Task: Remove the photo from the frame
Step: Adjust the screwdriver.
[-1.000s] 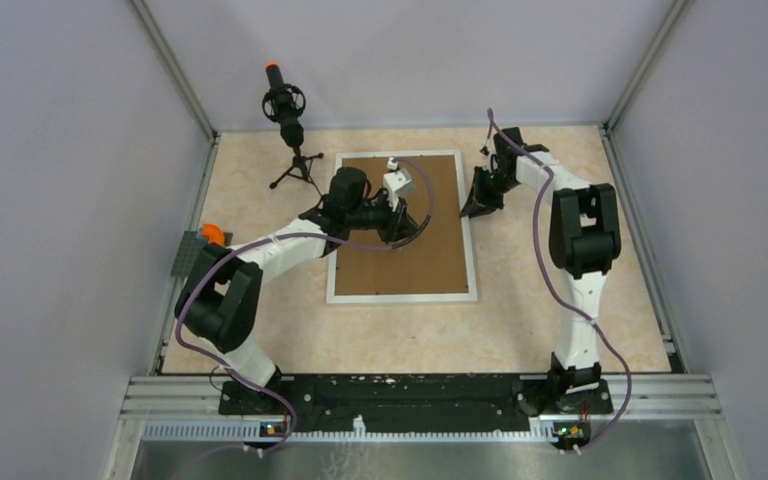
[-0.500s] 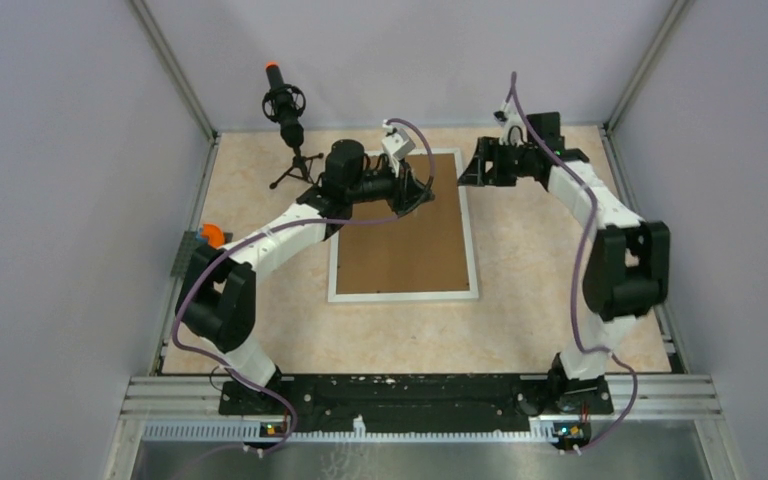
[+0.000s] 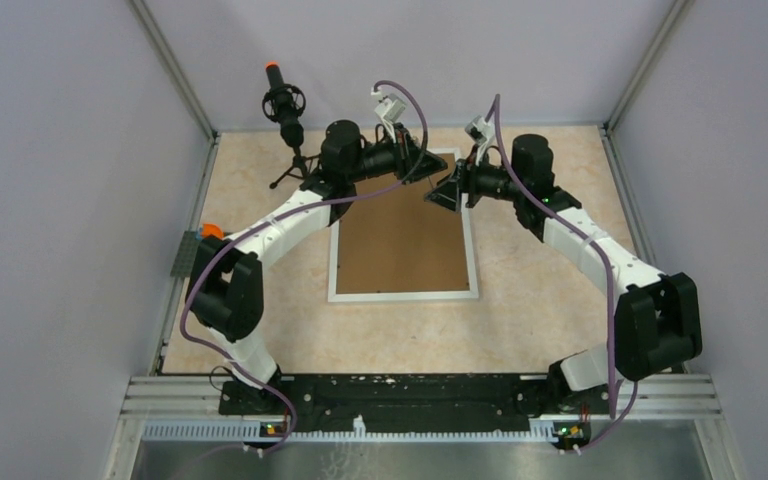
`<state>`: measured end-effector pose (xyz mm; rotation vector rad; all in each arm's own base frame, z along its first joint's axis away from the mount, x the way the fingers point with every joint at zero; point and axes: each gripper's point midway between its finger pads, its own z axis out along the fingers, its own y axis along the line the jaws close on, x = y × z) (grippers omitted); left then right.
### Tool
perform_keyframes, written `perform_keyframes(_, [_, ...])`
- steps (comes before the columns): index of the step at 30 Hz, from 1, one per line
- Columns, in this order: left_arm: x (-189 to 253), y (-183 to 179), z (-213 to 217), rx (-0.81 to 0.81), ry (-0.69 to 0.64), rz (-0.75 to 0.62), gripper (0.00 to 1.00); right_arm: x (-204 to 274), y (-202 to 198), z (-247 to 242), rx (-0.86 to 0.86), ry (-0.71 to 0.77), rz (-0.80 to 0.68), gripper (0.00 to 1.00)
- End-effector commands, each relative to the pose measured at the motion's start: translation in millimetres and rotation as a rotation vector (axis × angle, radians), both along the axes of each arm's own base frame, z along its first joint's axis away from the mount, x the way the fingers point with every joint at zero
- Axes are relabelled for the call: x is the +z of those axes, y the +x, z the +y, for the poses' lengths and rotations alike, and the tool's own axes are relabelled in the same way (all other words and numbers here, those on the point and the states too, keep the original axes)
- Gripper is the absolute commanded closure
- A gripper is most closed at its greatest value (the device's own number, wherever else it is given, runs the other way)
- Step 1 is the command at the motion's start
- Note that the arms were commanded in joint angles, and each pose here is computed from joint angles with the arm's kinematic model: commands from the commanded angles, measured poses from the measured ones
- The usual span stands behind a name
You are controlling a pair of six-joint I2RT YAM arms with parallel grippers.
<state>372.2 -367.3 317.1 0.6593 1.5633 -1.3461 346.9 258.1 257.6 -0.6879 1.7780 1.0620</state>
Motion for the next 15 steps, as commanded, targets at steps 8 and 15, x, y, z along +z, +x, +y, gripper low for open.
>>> perform_keyframes(8, [31,-11,8,-0.077,-0.038,-0.053,0.58,19,1,4,0.057,-0.062,-0.156,1.00])
perform_keyframes(15, [3,-10,64,-0.263,0.168,-0.041,0.37,-9,-19,-30,0.111,-0.304,-0.291,1.00])
